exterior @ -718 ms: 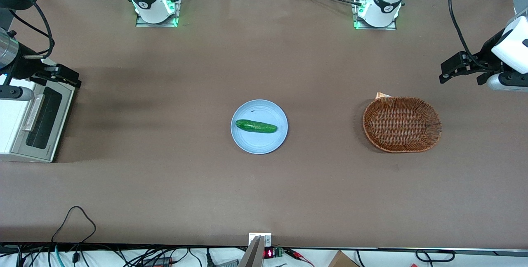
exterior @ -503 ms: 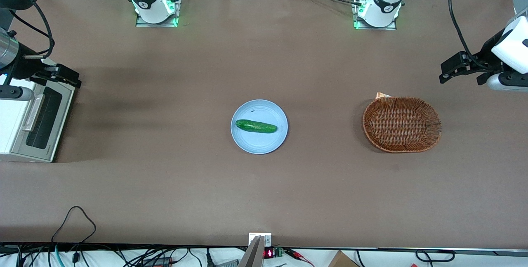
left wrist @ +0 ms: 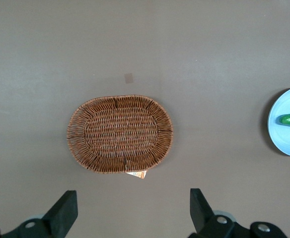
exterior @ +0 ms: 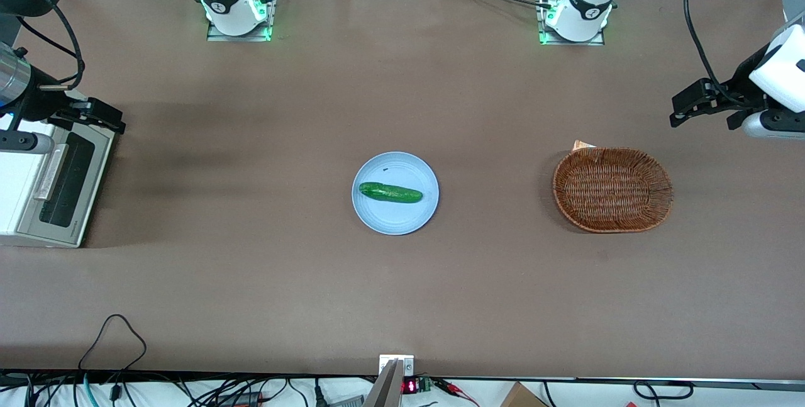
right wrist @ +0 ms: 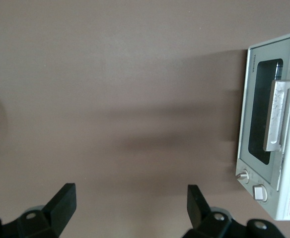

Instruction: Open oven door with right arm only

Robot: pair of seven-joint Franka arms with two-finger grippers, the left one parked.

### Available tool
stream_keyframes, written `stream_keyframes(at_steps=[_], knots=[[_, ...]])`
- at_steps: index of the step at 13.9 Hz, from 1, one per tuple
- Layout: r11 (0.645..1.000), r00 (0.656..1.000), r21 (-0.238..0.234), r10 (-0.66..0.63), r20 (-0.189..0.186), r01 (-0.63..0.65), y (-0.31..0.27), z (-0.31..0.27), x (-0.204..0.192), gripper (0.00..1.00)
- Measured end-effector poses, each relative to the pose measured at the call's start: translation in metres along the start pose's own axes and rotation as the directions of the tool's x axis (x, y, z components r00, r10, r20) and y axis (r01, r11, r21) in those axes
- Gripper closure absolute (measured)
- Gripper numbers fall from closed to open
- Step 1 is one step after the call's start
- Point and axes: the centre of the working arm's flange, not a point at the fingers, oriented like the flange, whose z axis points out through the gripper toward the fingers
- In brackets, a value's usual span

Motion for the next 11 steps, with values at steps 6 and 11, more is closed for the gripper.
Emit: stream_keyframes(at_steps=[6,11], knots=[[1.0,1.0,0.0,0.011,0.002,-0.011,-0.0004,0.0003,-0.0002,0.04],[1.0,0.999,0.003,-0.001,0.034,0.001,-0.0015,0.0029,-0.0037,0.55]])
